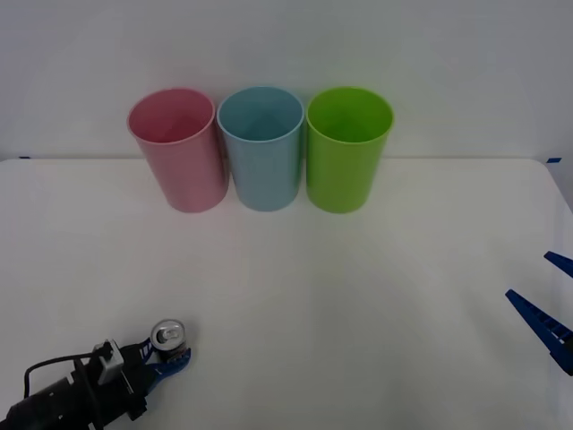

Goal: Grasp the object on the table and drop it into the matching bin: aluminum can to the light blue bin, PET bottle to the pink bin.

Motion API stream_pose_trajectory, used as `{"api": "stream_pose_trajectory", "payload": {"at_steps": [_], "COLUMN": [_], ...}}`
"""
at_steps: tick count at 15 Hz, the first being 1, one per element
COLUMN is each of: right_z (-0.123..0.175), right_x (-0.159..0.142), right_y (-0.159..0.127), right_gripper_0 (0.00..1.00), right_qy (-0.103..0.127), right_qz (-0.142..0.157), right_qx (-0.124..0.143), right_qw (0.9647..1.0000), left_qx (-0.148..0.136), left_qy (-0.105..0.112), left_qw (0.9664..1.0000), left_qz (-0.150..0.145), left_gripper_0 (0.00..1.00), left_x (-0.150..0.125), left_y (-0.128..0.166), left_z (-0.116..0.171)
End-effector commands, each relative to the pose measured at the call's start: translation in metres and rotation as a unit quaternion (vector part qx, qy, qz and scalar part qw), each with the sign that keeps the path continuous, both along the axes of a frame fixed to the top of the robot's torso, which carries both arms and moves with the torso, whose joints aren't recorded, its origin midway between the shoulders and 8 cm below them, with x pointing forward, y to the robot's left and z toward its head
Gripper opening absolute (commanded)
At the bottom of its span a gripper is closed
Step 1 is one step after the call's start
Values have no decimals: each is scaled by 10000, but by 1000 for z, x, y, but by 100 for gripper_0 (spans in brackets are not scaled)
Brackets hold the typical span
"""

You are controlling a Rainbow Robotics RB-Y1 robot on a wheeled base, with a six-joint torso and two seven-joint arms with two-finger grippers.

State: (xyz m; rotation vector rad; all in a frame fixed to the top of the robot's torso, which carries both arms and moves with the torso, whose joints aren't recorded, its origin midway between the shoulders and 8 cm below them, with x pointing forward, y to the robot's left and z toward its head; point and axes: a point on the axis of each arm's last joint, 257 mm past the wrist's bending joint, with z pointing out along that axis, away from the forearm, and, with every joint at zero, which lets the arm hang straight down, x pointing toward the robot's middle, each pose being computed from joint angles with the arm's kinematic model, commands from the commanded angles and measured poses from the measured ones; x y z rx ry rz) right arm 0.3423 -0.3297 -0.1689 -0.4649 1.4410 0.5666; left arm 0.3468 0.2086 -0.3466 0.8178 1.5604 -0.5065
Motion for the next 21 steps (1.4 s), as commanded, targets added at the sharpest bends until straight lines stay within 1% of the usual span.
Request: {"api": "stream_pose_trajectory", "payload": {"at_steps": [1, 4, 8, 11, 12, 14, 15, 17, 21], "right_z": [0, 0, 0, 0, 0, 0, 0, 0, 0], "right_x": [0, 0, 0, 0, 0, 0, 0, 0, 0], "right_y": [0, 0, 0, 0, 0, 0, 0, 0, 0], "right_gripper_0": [100, 100, 100, 100, 100, 100, 100, 100, 100], "right_qy": [0, 0, 0, 0, 0, 0, 0, 0, 0], "right_qz": [0, 0, 0, 0, 0, 0, 0, 0, 0], "right_qx": [0, 0, 0, 0, 0, 0, 0, 0, 0], "right_qw": [10000, 10000, 10000, 10000, 10000, 10000, 10000, 10000, 10000], "left_qx": [-77, -105, -231, -472, -614, -779, -826, -1026, -1438], "left_qy": [-21, -39, -45, -170, -165, -217, -304, -462, -716], "left_qw": [10000, 9999, 9997, 9986, 9978, 9962, 9954, 9926, 9855], "left_qz": [48, 71, 84, 148, 191, 312, 366, 464, 542], "left_gripper_0": [0, 0, 0, 0, 0, 0, 0, 0, 0], "left_x": [0, 0, -1, 0, -1, -2, -2, -2, 4], "left_y": [7, 17, 28, 31, 32, 33, 34, 36, 38], "left_z": [5, 11, 22, 43, 52, 74, 85, 106, 142]}}
